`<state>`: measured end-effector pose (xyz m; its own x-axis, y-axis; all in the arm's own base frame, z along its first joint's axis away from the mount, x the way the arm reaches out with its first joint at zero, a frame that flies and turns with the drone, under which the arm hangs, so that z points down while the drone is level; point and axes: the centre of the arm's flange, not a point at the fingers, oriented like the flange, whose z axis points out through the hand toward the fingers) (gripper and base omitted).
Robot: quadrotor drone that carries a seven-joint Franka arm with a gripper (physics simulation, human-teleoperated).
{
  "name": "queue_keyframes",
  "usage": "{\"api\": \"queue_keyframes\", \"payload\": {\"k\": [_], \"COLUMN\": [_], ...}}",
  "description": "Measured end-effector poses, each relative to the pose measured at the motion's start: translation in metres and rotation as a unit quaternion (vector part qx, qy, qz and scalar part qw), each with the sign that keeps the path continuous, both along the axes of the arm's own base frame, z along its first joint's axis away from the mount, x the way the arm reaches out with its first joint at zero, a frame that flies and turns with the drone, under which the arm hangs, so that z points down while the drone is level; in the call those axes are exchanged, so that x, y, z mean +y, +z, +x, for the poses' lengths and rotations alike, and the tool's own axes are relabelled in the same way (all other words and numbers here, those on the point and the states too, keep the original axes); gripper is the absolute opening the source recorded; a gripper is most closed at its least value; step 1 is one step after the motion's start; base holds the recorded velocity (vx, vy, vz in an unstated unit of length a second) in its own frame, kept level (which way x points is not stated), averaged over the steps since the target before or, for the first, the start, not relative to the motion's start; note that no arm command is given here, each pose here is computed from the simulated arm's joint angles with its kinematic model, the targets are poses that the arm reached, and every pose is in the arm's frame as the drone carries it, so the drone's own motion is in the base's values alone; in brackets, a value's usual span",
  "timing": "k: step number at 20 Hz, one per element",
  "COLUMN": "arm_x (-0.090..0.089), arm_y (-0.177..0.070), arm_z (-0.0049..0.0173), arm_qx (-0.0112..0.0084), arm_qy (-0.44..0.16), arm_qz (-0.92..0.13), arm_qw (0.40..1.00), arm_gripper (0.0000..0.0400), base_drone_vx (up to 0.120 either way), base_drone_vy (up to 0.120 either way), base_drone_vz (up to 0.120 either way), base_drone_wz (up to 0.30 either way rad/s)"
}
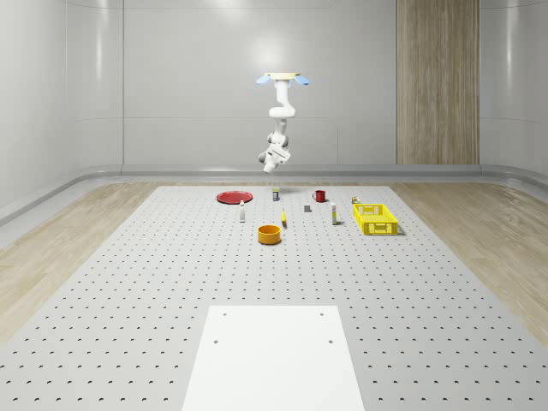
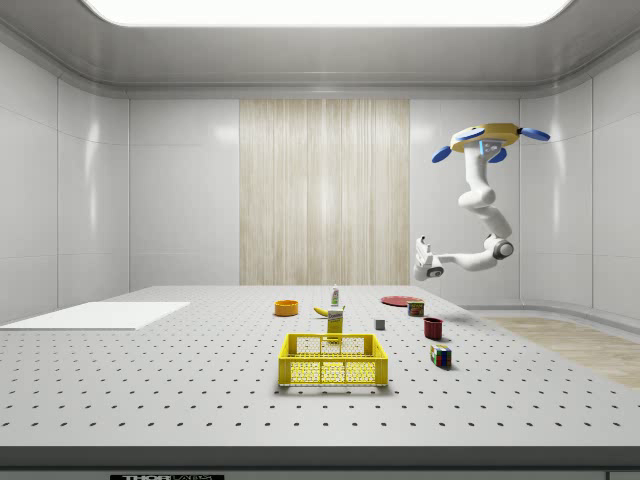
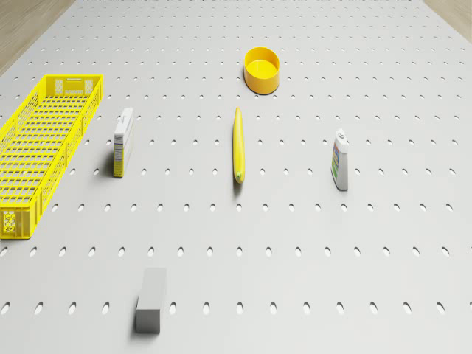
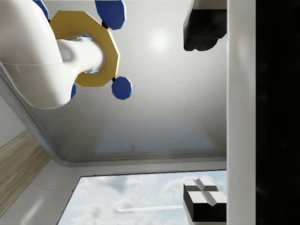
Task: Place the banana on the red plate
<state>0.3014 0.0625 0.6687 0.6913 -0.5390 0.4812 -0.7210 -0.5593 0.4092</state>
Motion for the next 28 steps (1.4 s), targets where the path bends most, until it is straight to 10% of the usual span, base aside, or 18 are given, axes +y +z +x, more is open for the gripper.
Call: {"api": "queue_keyframes", "payload": {"k": [6, 12, 19, 28], "arm_x": [0.036, -0.002, -0.044, -0.059], "arm_y": [-0.077, -0.155, -0.175, -0.178], "arm_z": [0.0024, 0.0051, 0.0055, 0.0054], "arm_qx": [-0.0002, 0.0005, 0.0015, 0.002], "arm_qy": [-0.015, -0.028, -0.029, -0.028], "arm_qz": [-0.427, -0.78, -0.905, -0.935], "arm_qw": [0.904, 0.625, 0.425, 0.353], "arm_gripper": [0.04, 0.04, 0.04, 0.04], "base_drone_vx": [0.12, 0.12, 0.029, 0.12], "base_drone_vy": [0.0, 0.0, 0.0, -0.004], "base_drone_vz": [-0.113, -0.12, -0.12, -0.027], "base_drone_wz": [0.0, 0.0, 0.0, 0.0]}}
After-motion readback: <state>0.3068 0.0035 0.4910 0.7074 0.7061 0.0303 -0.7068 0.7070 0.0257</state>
